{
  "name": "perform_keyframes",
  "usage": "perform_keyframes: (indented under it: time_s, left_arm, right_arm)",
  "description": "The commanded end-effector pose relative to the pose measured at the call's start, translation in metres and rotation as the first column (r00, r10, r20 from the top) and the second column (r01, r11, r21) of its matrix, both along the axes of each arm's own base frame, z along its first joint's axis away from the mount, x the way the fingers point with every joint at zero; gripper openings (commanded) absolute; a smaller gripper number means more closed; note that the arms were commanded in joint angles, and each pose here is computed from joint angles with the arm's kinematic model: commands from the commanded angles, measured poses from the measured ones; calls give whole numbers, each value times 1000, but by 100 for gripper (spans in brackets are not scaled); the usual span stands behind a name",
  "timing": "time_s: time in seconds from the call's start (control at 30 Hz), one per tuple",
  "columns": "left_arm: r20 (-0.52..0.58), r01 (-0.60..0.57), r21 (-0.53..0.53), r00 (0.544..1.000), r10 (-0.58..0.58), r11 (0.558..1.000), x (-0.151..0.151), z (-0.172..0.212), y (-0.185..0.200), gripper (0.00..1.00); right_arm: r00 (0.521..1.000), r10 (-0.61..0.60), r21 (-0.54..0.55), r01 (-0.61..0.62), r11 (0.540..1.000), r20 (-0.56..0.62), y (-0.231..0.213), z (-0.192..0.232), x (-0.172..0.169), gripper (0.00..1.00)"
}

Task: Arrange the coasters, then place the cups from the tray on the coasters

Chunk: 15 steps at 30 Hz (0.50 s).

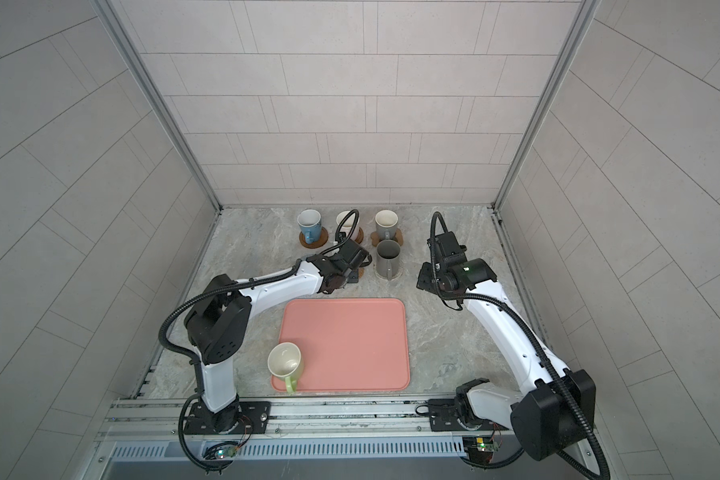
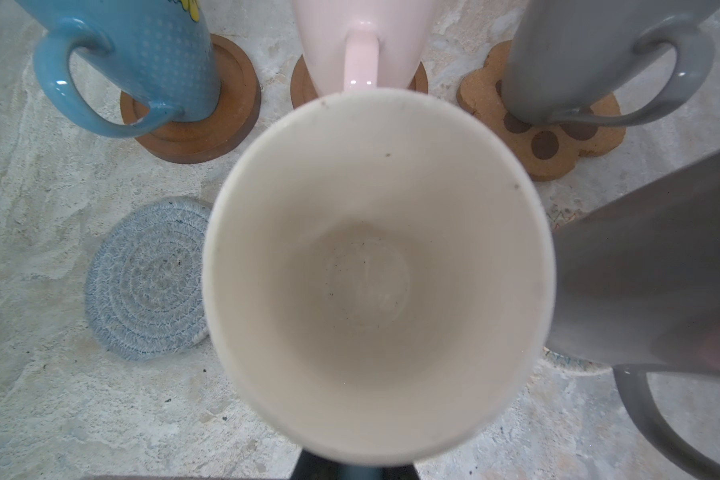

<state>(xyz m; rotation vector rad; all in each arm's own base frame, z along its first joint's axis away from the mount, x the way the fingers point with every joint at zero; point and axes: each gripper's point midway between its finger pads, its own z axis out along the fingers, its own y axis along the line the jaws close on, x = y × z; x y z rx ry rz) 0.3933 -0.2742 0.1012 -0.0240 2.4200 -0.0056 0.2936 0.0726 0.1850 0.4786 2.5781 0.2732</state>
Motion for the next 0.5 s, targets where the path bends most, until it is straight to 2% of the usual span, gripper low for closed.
perform_keyframes:
  time_s: [0.0,0.47]
  left_arm:
    - [75,-26,-28,997,28,999,17,19,-4,4]
    - [37,-17,-13,999,17,1000,14,5,-6,5]
  right_arm:
    - [1000,-11,-9,11,1000,-13,-4,-2,-6,50]
    - [1000,-13,-13,13,1000,-20,-5,-6,-8,50]
